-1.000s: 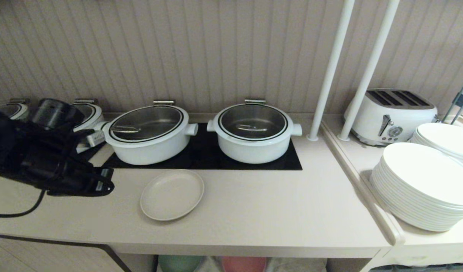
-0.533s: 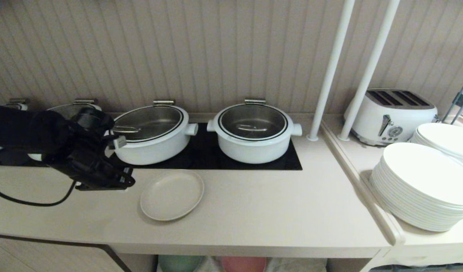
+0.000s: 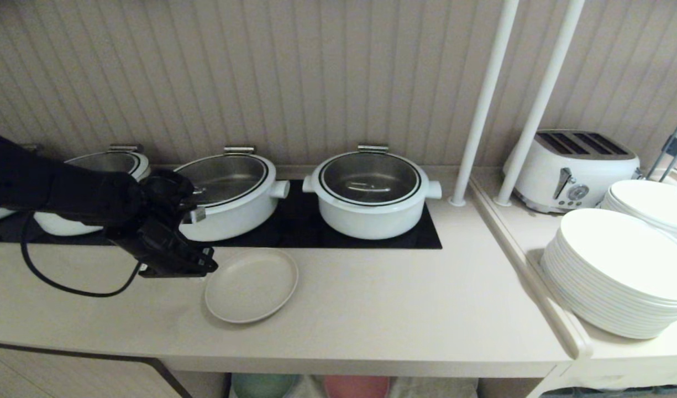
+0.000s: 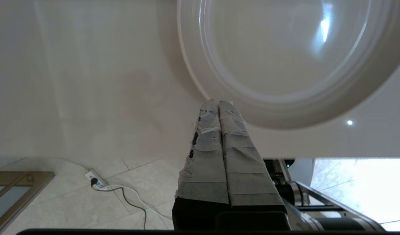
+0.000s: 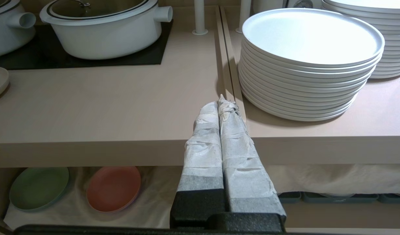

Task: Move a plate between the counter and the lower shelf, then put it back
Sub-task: Pick up the plate

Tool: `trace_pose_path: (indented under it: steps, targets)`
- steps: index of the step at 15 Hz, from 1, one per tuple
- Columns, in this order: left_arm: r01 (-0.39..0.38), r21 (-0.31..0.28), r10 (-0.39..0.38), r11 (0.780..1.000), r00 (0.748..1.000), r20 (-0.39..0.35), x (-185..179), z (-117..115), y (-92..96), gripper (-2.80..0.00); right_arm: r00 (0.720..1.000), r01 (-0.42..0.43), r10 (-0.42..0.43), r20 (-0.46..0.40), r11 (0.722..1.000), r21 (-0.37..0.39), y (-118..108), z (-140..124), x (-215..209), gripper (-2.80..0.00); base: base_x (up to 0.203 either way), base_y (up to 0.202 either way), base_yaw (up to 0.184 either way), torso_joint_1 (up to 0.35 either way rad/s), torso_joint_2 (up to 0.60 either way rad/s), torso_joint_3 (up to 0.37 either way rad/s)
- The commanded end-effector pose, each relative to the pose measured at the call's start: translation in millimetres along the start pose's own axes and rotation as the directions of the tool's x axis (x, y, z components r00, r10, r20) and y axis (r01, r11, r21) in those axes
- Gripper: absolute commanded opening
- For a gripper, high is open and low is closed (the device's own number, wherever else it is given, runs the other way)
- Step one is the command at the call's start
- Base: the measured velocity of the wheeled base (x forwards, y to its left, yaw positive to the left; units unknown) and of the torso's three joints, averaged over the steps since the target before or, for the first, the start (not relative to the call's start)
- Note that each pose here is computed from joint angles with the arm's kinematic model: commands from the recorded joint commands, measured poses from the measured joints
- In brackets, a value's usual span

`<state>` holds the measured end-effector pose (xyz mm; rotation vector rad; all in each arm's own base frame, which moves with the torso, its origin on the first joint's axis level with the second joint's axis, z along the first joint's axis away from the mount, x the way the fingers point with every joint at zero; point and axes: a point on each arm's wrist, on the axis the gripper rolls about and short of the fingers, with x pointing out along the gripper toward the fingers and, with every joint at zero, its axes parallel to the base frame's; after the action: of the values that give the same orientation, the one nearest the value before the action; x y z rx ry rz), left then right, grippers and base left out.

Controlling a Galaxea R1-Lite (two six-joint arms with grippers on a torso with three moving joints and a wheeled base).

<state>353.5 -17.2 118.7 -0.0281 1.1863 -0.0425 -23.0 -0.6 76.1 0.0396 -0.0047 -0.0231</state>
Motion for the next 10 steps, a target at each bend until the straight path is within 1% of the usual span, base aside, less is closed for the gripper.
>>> trace_pose_path:
  steps: [1, 10]
  targets:
    - [0.0, 0.001, 0.0, 1.0, 1.0, -0.017, 13, 6, -0.8, -2.8, 1.0, 0.0, 0.0, -0.001, 1.0, 0.0, 0, 0, 0, -2.8, 0.0, 0.0, 0.0, 0.0, 0.0, 0.0]
    - [-0.004, -0.002, 0.004, 1.0, 0.999, -0.043, 34, 13, 1.3, -2.8, 1.0, 0.0, 0.0, -0.001, 1.0, 0.0, 0, 0, 0, -2.8, 0.0, 0.0, 0.0, 0.0, 0.0, 0.0]
